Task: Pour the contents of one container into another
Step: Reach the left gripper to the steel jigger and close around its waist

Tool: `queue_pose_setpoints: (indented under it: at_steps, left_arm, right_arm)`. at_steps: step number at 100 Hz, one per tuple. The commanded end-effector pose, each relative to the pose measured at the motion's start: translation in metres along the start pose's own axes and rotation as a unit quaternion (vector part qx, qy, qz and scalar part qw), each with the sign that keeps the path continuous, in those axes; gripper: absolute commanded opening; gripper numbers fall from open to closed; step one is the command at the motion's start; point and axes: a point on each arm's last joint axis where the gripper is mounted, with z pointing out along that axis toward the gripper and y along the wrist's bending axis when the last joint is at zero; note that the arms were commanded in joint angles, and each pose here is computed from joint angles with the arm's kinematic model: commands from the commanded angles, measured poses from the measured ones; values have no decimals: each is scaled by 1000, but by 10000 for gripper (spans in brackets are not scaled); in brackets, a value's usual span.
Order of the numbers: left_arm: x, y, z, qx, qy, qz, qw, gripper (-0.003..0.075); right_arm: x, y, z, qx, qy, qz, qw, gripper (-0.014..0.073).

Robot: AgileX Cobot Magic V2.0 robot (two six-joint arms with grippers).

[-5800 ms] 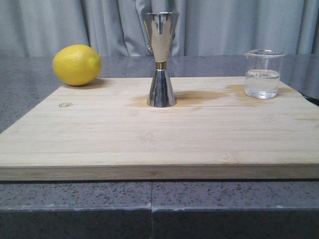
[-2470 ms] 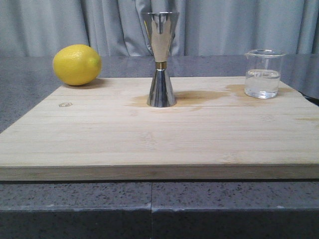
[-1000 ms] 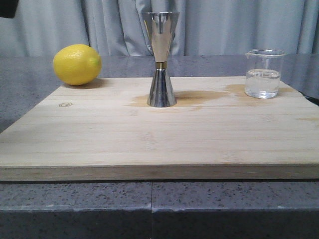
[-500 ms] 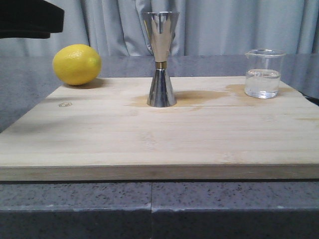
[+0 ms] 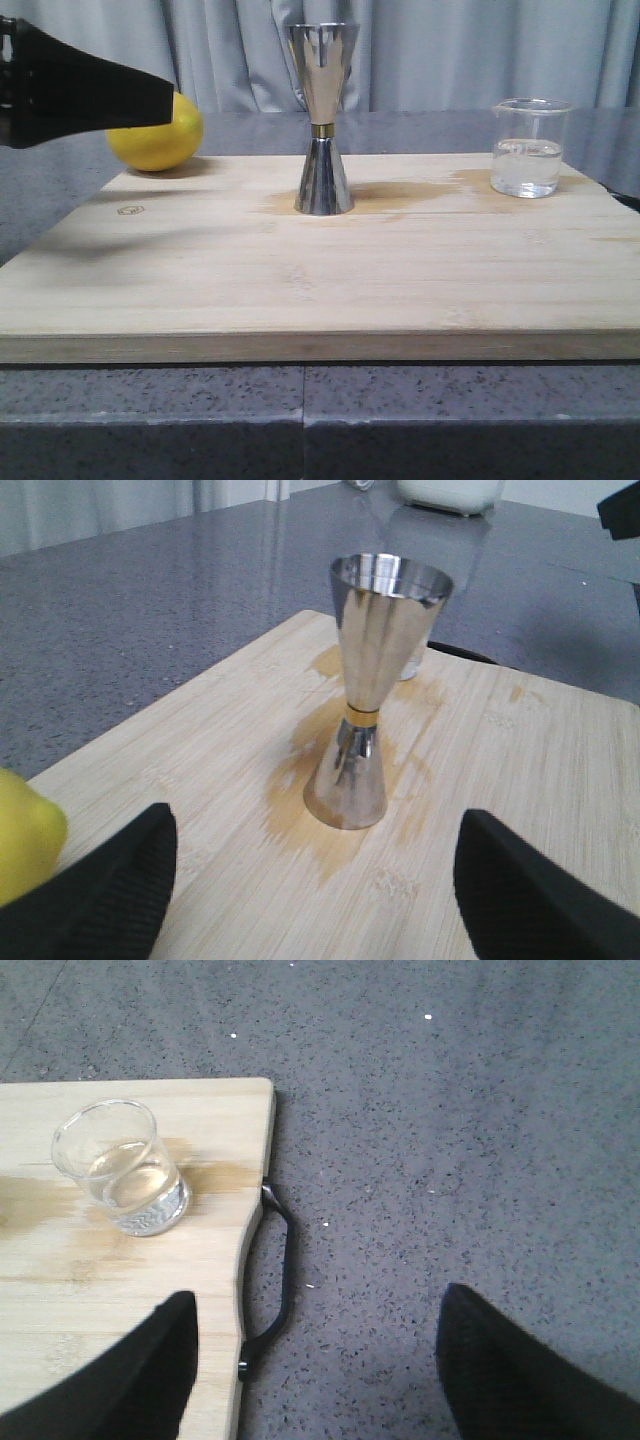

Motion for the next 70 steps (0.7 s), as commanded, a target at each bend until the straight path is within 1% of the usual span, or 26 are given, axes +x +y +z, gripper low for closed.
queue_pose_setpoints:
  at_steps: [1, 20, 54, 70]
  left_arm:
    - [-20, -6, 5, 31, -74, 28, 996, 534]
    - [-14, -3, 21, 53, -67, 24, 996, 534]
    - [-14, 7, 62, 103, -64, 30, 992, 534]
    - [-16, 6, 80, 126, -66, 37, 989, 534]
  right_arm:
    - [-17, 1, -5, 0, -52, -5, 999, 460]
    - [-17, 1, -5, 0, -52, -5, 999, 460]
    - [-17, 1, -5, 0, -52, -5, 999, 460]
    - [-17, 1, -5, 0, -52, -5, 999, 460]
